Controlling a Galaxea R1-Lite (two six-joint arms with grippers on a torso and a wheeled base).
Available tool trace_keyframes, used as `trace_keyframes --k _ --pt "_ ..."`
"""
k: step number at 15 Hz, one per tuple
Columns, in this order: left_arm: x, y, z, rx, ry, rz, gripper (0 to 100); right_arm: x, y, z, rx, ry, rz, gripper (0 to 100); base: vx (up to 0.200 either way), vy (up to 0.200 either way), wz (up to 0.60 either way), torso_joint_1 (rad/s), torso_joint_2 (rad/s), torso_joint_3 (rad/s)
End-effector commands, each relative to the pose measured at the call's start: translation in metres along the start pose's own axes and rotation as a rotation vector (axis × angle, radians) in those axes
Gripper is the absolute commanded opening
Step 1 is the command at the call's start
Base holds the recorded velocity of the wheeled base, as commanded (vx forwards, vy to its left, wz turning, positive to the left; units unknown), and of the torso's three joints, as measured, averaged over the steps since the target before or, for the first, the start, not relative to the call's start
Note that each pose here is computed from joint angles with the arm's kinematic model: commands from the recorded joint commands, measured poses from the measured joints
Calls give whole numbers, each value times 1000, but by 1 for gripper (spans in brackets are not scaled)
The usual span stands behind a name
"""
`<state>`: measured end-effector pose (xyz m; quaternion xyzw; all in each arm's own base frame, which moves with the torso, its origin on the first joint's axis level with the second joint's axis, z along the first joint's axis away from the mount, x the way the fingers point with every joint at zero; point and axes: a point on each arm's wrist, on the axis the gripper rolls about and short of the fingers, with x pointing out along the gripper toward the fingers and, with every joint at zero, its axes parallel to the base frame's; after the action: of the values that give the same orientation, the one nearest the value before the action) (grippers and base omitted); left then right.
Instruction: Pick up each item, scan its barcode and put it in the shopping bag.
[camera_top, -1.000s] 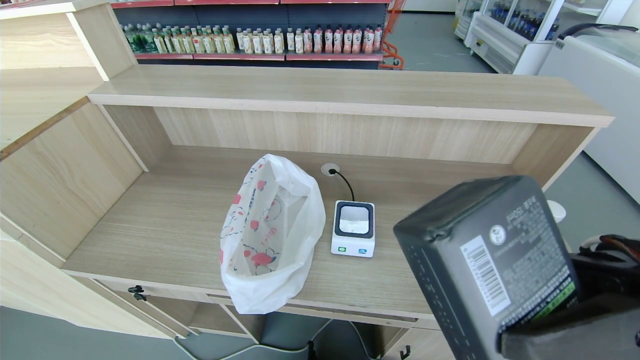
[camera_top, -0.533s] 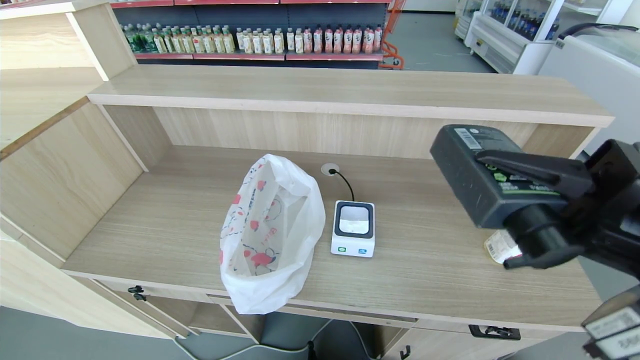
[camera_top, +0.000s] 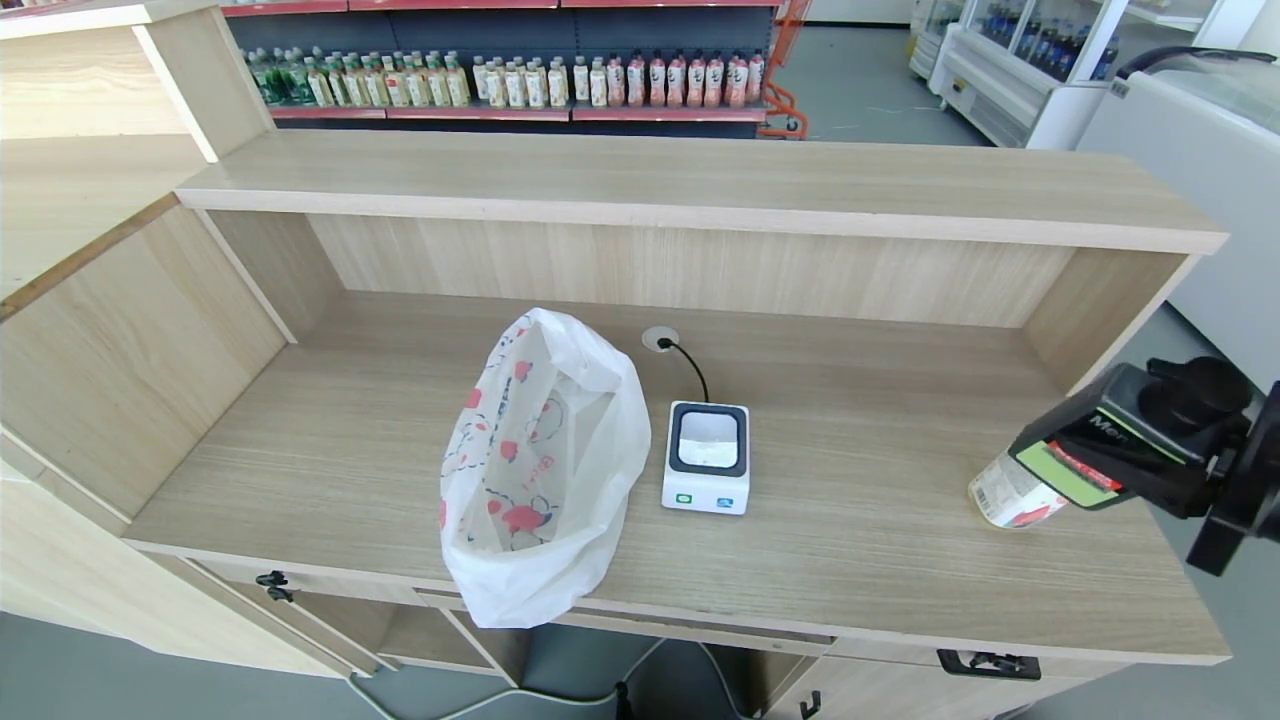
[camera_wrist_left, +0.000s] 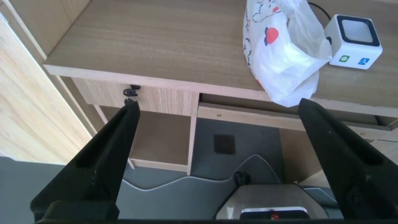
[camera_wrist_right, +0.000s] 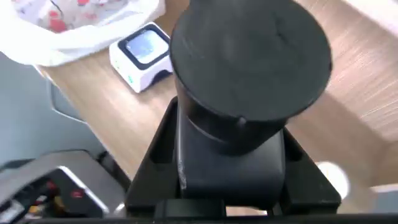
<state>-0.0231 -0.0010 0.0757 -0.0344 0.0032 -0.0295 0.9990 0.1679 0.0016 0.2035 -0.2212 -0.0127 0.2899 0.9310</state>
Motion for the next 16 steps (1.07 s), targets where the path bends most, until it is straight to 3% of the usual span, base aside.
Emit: trace_keyframes --k 1,4,6,9,16 --pt "0 0 0 0 0 1 100 -2 4 15 293 -46 46 0 0 0 0 0 0 0" --pt "0 0 0 0 0 -1 100 4 -7 45 819 -126 97 0 0 0 0 0 0 0" --pt "0 0 0 0 -1 -1 100 20 -7 43 986 -133 181 0 0 0 0 0 0 0" --pt "0 0 0 0 -1 -1 100 45 -11 19 1067 -133 269 0 0 0 0 0 0 0" --pt "0 0 0 0 -1 1 100 60 -14 5 1126 -73 365 0 0 0 0 0 0 0"
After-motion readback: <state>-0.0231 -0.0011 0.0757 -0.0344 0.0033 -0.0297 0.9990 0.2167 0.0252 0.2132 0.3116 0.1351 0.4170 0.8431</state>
